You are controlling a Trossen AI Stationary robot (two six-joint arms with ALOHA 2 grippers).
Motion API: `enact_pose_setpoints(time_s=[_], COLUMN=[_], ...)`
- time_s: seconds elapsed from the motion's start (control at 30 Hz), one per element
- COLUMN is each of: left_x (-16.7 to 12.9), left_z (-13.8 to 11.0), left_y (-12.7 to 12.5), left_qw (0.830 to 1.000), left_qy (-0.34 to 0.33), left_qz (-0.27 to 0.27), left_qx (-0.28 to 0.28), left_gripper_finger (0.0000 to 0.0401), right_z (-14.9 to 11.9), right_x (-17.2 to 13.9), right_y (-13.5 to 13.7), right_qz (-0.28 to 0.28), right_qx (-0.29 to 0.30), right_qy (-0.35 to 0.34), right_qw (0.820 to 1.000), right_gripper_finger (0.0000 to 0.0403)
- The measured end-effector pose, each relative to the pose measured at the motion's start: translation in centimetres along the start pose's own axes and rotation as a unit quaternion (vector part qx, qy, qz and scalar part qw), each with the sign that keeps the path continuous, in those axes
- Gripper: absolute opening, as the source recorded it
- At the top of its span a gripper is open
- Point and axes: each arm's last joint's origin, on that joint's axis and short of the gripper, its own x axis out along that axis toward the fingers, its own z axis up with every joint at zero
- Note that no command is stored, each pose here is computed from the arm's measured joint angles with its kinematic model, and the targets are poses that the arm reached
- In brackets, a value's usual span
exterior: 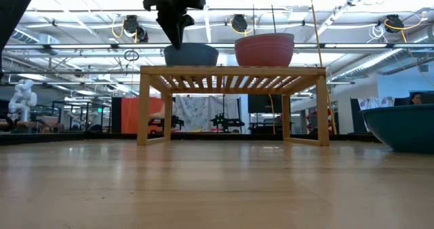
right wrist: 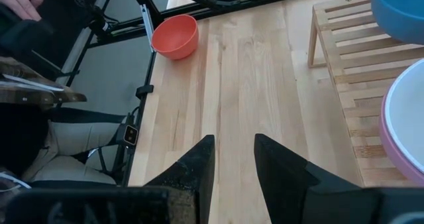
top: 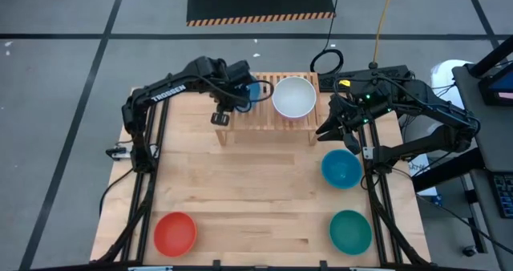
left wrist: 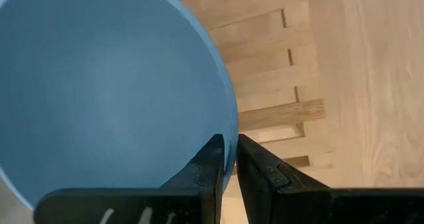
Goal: Place and stack bowls onto a shelf
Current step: Put the light blue bowl on the shelf, then stack the orange bowl on top of the light blue bowl on the shelf
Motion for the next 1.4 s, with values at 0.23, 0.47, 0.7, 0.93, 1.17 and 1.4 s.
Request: enact_pose_setpoints(time_s=[0.23, 0.47, 0.7, 0.93, 1.17, 1.4], left_x=[-0.1, -0.1, -0.1, -0.2, -1.3, -4.2], left_z=[0.4, 0.3, 0.3, 0.5, 0.2, -0.8], left_y=[-0.6, -0.7, -0.7, -0.7, -1.2, -2.3], left_qw=[1.0, 1.0, 1.0, 1.0, 0.999, 0.998], left_qy=[-0.002, 0.002, 0.004, 0.002, -0.001, -0.035], left_qz=[-0.001, -0.004, -0.005, 0.006, 0.031, 0.05], left_qx=[0.008, 0.009, 0.009, 0.011, 0.013, 0.008], left_gripper_finger=[0.0047, 0.0047, 0.0047, 0.0047, 0.0047, 0.0047], right_z=[0.0, 0.0, 0.0, 0.0, 0.0, 0.0], right_x=[0.0, 0.0, 0.0, 0.0, 0.0, 0.0], right_y=[0.0, 0.0, 0.0, 0.0, 0.0, 0.0], right_qz=[0.0, 0.0, 0.0, 0.0, 0.0, 0.0], right_qx=[0.0, 0.0, 0.0, 0.0, 0.0, 0.0], right_qy=[0.0, 0.0, 0.0, 0.0, 0.0, 0.0], right_qw=[1.0, 1.0, 1.0, 1.0, 1.0, 1.0], right_gripper_finger=[0.0102, 0.0102, 0.0102, 0.0102, 0.0102, 0.0102])
